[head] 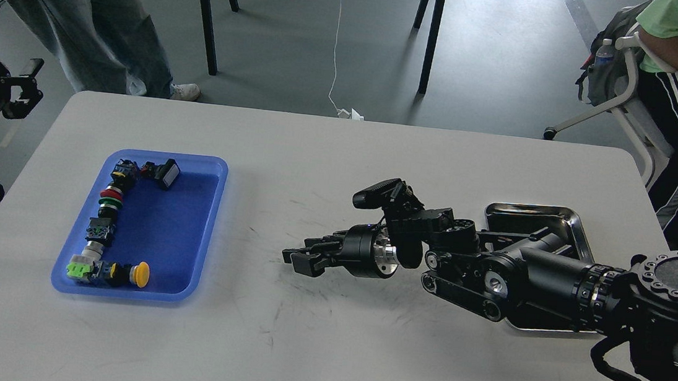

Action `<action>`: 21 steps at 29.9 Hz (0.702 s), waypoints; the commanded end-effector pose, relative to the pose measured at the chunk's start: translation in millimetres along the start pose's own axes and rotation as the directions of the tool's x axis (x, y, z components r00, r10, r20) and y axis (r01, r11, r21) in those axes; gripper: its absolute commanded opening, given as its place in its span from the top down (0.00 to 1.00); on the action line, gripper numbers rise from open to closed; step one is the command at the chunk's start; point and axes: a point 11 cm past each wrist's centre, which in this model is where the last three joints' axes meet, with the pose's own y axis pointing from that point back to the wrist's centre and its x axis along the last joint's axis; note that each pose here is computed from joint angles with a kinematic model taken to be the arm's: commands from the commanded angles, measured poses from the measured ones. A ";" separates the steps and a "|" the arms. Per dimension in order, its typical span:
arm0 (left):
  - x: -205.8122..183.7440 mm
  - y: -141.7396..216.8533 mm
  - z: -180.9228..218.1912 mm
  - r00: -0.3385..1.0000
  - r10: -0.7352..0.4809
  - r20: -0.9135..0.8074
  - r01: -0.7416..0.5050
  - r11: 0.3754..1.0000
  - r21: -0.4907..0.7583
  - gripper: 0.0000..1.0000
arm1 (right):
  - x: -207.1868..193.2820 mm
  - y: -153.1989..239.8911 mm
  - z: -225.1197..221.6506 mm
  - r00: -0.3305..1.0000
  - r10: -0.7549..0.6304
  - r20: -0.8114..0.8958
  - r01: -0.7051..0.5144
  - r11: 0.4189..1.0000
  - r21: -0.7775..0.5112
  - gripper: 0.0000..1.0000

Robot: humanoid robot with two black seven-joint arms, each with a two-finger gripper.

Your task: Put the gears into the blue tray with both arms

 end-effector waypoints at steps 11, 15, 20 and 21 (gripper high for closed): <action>39.7 14.5 21.0 0.993 0.118 0.009 -0.117 0.992 -0.043 0.02 | 16.8 2.0 0.2 0.998 0.062 0.026 -0.062 0.998 0.000 0.42; 42.8 15.9 19.5 0.991 0.131 0.012 -0.130 0.991 -0.043 0.02 | 21.1 2.6 0.1 0.996 0.078 0.035 -0.078 0.997 0.002 0.42; 51.0 20.6 22.6 0.989 0.143 0.049 -0.142 0.989 -0.029 0.02 | 28.3 3.6 -1.2 0.993 0.107 0.056 -0.107 0.994 0.008 0.42; 52.6 21.3 23.2 0.987 0.147 0.058 -0.145 0.989 -0.027 0.02 | 30.4 3.9 -1.7 0.992 0.114 0.060 -0.114 0.993 0.010 0.41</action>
